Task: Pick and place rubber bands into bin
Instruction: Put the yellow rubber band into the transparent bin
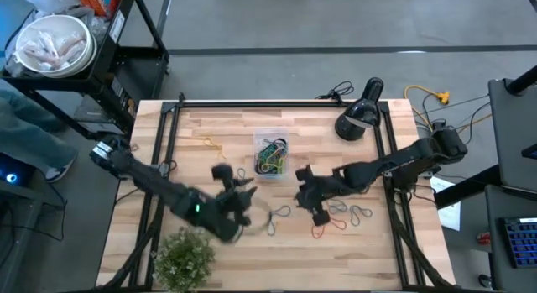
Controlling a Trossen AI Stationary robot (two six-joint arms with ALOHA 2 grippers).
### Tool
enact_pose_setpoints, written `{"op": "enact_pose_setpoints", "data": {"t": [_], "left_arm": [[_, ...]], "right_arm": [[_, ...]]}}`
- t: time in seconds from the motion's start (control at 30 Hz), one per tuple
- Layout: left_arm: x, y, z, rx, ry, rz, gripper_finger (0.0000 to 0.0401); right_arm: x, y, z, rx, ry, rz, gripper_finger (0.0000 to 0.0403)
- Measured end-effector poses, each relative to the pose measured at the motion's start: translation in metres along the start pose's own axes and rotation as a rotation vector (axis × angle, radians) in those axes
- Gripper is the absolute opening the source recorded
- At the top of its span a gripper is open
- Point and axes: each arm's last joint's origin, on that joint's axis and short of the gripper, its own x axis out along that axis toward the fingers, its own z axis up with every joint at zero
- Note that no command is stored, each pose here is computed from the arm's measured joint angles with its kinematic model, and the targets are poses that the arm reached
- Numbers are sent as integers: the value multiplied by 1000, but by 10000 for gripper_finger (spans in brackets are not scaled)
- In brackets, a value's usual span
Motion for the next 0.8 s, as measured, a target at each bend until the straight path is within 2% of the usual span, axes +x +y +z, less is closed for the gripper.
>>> {"op": "enact_pose_setpoints", "data": {"t": [0.17,0.4,0.6,0.7,0.8], "left_arm": [[20,56,-3,-70,164,-126,115],[40,124,-20,-182,366,-183,115],[66,153,-33,-277,495,-219,115],[85,159,-42,-399,585,-225,115],[103,160,-53,-525,692,-175,115]], "right_arm": [[11,26,-15,2,46,52,96],[28,49,-26,-37,-51,89,85],[36,59,-24,-49,-125,105,78],[41,63,-21,-54,-164,120,77],[47,65,-21,-56,-181,158,79]]}}
